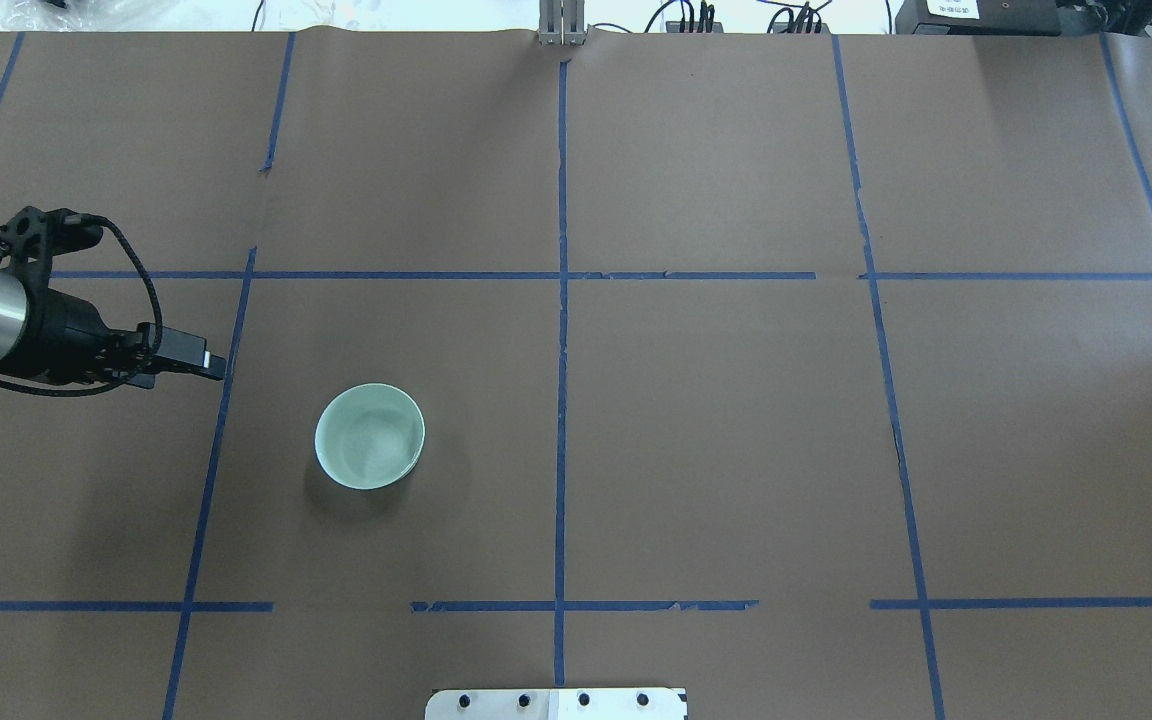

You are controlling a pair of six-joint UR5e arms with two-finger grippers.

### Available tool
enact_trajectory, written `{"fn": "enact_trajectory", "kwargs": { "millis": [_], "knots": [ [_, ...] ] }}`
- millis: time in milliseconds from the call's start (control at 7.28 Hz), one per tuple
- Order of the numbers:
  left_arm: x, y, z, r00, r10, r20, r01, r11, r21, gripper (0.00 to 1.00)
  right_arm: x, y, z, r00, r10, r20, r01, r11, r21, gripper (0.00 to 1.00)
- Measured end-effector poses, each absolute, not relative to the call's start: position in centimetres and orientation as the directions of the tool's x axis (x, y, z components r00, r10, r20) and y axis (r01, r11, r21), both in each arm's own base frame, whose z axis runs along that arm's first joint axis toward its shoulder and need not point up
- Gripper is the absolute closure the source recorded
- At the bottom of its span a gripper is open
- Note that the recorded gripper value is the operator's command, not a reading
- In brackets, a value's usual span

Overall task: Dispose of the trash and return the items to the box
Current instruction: 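Release the cloth into the pink tray while left reaches the green bowl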

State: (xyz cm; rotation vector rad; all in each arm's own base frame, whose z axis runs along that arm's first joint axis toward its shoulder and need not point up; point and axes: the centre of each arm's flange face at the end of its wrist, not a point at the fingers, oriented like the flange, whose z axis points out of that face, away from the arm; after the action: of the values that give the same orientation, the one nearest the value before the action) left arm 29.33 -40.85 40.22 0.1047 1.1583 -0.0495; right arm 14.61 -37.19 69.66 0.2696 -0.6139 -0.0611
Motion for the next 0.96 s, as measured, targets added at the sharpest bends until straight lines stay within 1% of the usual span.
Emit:
{"fn": "enact_trajectory", "kwargs": {
  "millis": [412,549,687,824,962],
  "knots": [
    [37.3,-39.4,38.6,0.424,-0.063,-0.903,0.136,0.991,-0.005,0.06,10.8,-41.2,60.6,0.753,-0.011,0.659,-0.086,0.99,0.114,0.0],
    [39.8,-39.0,37.9,0.449,-0.077,-0.89,0.149,0.989,-0.01,0.08,8.7,-41.9,59.0,0.743,0.006,0.669,-0.086,0.993,0.087,0.0],
    [41.6,-38.6,37.6,0.474,-0.084,-0.876,0.162,0.987,-0.007,0.16,7.5,-42.3,58.3,0.74,0.001,0.673,-0.078,0.993,0.085,0.0],
    [43.0,-38.2,37.8,0.492,-0.092,-0.866,0.167,0.986,-0.01,0.29,6.9,-42.5,58.0,0.739,-0.01,0.673,-0.073,0.993,0.095,0.0],
    [44.1,-37.6,38.2,0.504,-0.1,-0.858,0.167,0.986,-0.017,0.55,6.8,-42.6,58.0,0.74,-0.02,0.672,-0.068,0.992,0.103,0.0]
  ]
}}
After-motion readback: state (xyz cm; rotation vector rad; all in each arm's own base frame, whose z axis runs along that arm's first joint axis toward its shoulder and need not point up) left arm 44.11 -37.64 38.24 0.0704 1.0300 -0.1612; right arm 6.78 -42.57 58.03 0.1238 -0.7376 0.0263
